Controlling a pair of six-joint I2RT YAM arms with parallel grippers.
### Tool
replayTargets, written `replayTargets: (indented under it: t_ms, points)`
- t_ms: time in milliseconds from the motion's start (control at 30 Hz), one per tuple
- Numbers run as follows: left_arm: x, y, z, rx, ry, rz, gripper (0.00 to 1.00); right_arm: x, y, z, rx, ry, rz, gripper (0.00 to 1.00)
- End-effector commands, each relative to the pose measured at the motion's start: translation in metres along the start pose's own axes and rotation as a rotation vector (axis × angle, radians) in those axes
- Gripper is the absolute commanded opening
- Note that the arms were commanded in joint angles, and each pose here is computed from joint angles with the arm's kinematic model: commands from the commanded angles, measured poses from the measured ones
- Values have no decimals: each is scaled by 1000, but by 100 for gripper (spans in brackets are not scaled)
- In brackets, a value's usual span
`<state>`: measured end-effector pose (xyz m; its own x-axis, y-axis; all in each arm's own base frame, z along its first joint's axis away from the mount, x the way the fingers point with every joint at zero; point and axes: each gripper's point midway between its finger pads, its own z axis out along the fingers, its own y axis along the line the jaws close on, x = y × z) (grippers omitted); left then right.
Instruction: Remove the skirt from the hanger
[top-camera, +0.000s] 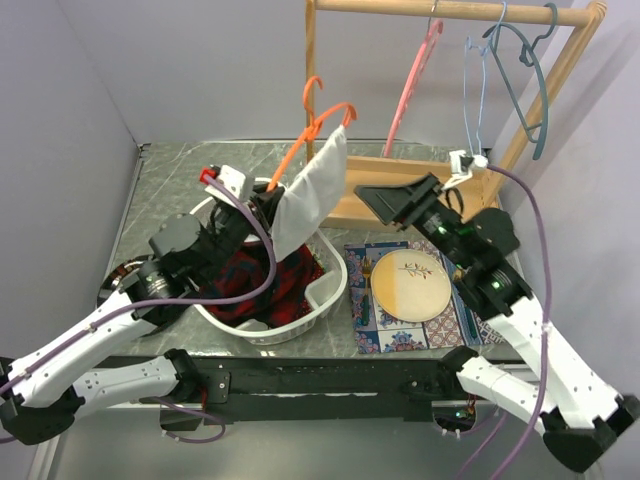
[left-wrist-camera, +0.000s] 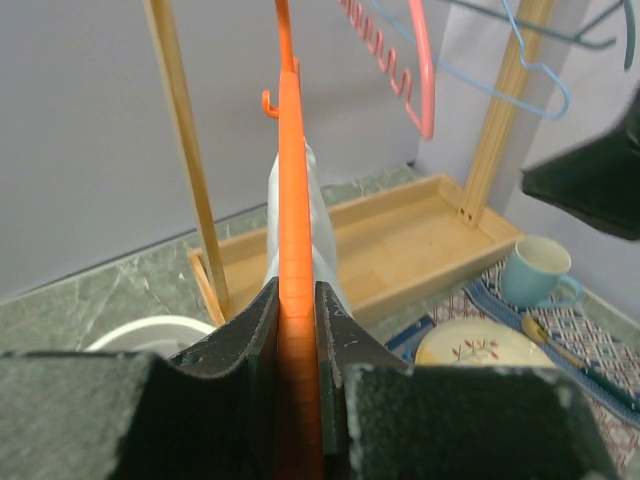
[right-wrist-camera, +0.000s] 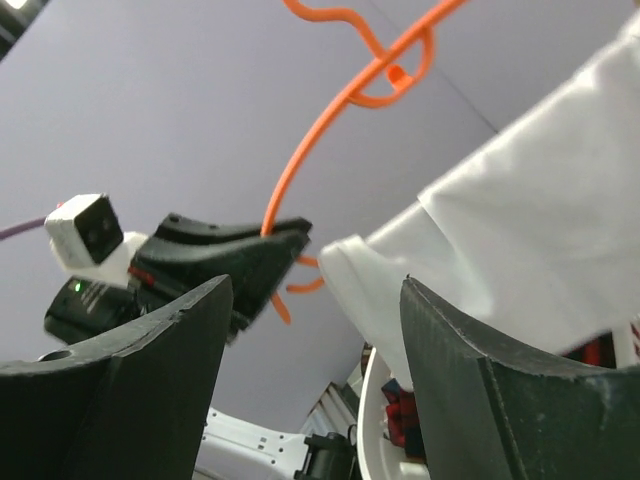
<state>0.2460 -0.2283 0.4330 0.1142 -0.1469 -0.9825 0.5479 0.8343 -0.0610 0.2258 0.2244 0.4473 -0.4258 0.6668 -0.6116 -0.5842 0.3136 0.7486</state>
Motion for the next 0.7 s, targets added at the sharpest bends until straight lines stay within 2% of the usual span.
replayTargets:
  t_ms: [0, 133, 400, 667]
  points:
    - [-17, -8, -9, 43, -94, -43, 1, -25, 39, 17, -88, -91, -14, 72]
    - [-15, -13, -10, 61, -90, -49, 1, -24, 52, 34, -100, -112, 1, 69]
    - [-22, -8, -18, 49, -124, -68, 1, 10, 56, 77, -58, -15, 30, 68]
    - [-28, -6, -23, 52, -144, -77, 1, 38, 32, 98, 58, 24, 51, 67]
